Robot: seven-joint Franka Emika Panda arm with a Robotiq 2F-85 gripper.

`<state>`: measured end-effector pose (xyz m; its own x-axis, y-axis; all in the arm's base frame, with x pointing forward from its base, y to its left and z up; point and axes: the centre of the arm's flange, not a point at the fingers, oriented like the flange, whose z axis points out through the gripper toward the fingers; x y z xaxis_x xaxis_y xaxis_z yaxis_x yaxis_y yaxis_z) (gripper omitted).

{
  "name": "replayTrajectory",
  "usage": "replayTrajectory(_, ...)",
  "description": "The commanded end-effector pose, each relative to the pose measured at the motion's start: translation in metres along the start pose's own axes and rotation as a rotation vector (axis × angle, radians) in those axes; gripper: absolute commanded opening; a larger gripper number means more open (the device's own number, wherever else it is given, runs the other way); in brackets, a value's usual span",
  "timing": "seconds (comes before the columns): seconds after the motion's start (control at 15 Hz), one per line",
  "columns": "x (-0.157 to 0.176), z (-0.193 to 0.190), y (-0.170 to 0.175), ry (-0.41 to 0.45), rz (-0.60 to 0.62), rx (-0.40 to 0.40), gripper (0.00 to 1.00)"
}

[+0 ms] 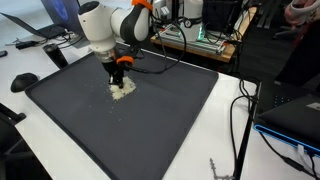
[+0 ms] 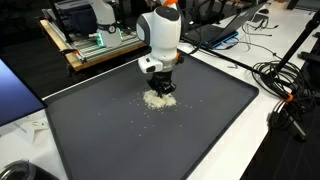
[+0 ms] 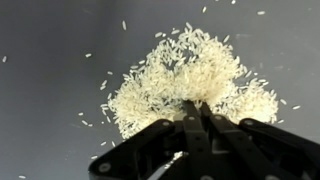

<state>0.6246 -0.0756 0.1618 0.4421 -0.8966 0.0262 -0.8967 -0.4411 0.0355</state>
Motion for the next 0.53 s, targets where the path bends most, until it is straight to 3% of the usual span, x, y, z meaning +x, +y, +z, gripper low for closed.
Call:
replayTrajectory(0.0, 0.0007, -0.0017, -0.0052, 0.007, -0.016, -0.014, 0.01)
replayTrajectory(0.4, 0.0002, -0.0026, -0.0046, 0.02, -0.023, -0.03, 0.01)
replayTrajectory(0.47, -0.0001, -0.0044, -0.004, 0.013, -0.027, -0.021, 0.16)
